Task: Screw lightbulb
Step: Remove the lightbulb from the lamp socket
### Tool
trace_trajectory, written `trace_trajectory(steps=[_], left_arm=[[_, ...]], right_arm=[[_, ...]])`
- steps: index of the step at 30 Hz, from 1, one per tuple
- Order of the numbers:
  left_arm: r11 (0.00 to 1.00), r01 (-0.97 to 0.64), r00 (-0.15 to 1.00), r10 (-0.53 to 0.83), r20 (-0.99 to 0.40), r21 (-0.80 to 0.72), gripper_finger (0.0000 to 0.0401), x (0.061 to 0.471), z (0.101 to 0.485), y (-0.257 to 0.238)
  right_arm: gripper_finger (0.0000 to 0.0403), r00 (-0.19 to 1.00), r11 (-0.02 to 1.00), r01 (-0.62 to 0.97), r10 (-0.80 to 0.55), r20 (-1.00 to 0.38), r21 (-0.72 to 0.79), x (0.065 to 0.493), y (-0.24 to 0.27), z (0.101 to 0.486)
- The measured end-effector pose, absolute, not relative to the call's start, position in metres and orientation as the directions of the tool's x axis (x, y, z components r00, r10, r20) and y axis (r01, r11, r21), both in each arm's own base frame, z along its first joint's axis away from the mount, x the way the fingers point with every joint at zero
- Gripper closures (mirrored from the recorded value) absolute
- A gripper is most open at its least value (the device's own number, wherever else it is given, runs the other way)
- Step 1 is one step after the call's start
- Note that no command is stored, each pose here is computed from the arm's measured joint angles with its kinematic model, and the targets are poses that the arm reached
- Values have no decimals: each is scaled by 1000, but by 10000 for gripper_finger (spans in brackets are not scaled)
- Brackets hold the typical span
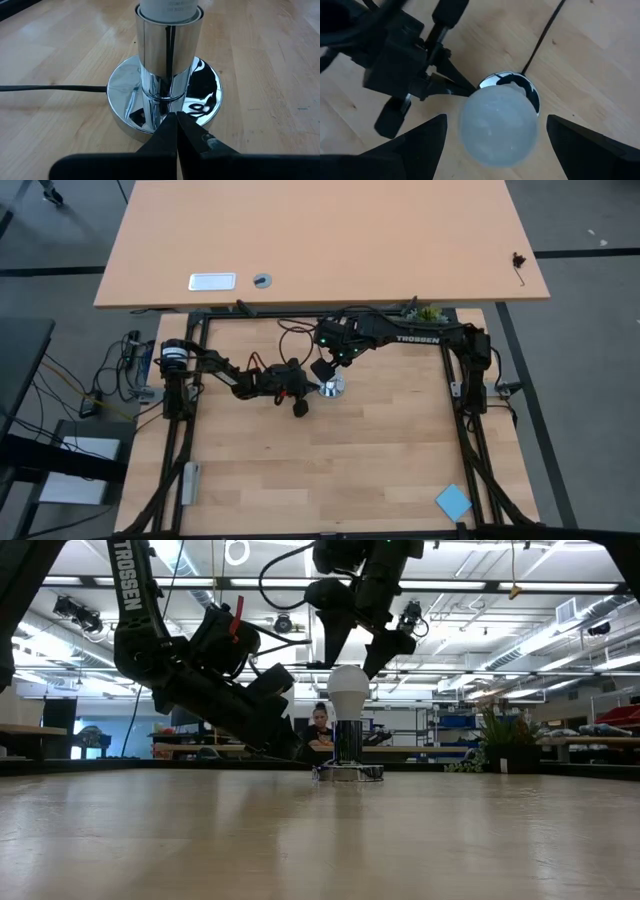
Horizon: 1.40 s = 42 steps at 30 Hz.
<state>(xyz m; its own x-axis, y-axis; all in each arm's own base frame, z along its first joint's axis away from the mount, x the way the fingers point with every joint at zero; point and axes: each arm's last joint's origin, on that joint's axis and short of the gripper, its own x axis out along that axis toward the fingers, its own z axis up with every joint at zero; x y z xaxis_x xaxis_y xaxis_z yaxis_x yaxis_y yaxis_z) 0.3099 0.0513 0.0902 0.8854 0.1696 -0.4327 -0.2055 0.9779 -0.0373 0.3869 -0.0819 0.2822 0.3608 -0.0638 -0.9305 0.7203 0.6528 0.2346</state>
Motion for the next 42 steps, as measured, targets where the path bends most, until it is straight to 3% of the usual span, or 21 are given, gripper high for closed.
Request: trace_trajectory(steps=[9,13,21,26,28,42], left_arm=[[978,-206,885,170,-433,-37,399,310,90,51],[978,-206,885,170,-433,-37,399,310,90,51],[978,-205,886,169,-433,-38,399,310,90,51],[979,-202,886,166,-433,-38,399,310,90,51],[979,-202,886,166,-433,-39,399,310,90,51],[978,-203,886,167,-433,-38,399,310,90,51]], right_arm=[[57,352,660,714,-48,-935,235,387,-82,268],[80,351,724,657,-47,-935,210,387,-82,268],[134,361,941,324,-26,-932,100,387,-82,268],[131,370,1000,20,-16,-929,-9,388,-81,268],[123,379,999,-24,-25,-925,-36,389,-81,269],[57,392,975,220,-52,-918,39,393,-69,271]])
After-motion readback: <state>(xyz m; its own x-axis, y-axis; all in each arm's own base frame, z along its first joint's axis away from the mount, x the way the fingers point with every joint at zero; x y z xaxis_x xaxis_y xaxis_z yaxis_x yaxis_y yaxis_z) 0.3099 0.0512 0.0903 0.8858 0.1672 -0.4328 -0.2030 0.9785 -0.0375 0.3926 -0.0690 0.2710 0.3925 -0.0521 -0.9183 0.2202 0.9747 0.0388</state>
